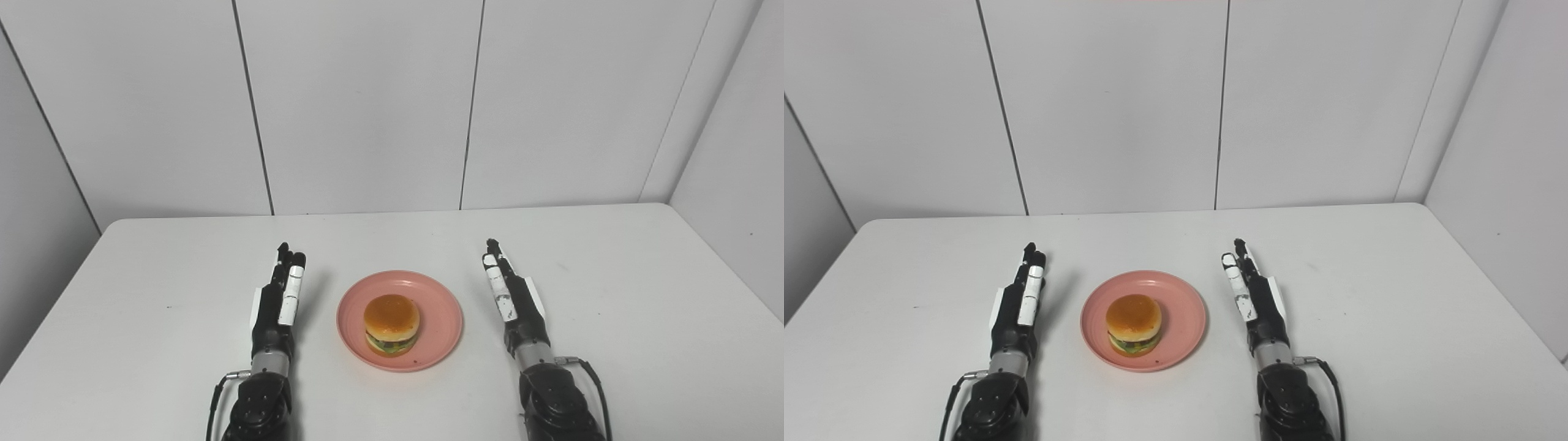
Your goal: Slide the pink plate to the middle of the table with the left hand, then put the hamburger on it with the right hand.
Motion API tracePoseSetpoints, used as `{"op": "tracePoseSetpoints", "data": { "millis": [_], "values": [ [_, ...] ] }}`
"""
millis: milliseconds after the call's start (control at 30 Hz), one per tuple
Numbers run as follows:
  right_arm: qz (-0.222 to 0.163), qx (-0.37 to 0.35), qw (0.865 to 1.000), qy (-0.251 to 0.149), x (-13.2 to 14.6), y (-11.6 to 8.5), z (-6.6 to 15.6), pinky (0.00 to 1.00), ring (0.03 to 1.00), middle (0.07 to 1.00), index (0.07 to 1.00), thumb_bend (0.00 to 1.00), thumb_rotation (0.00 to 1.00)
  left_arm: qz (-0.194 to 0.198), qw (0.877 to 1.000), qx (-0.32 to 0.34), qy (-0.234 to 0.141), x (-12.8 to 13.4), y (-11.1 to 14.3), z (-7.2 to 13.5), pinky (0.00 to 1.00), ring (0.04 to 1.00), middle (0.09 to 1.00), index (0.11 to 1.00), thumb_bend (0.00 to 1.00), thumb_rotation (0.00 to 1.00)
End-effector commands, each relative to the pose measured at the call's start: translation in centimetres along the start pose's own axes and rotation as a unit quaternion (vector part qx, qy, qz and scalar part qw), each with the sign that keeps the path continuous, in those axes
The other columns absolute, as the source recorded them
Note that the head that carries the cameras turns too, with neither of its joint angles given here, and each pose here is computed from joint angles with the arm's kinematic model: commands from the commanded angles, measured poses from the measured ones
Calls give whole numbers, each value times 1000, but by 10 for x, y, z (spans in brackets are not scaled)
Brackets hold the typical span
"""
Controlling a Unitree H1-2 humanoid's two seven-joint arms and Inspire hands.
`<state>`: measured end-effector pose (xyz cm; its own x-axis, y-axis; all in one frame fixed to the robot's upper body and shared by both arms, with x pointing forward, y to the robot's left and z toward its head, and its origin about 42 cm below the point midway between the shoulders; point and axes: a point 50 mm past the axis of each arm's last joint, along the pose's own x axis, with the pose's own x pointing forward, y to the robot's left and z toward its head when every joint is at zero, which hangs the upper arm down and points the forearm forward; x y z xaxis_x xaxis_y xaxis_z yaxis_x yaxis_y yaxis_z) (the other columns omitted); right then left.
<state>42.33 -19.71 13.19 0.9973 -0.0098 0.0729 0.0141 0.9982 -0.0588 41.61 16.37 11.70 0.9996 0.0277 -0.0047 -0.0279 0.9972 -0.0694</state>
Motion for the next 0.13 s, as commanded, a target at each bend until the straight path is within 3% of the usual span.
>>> {"op": "tracePoseSetpoints", "data": {
  "millis": [0,100],
  "values": [
    [-14,-2,1000,-8,6,1,12,986,980,975,975,891,1000,-16,1000,-7,10,7,-4,8,1000,1000,1000,1000,850,906],
    [-17,-7,1000,-9,6,-1,12,971,972,979,979,866,1000,-16,1000,-11,16,7,-3,11,1000,1000,1000,1000,853,898]
  ]
}}
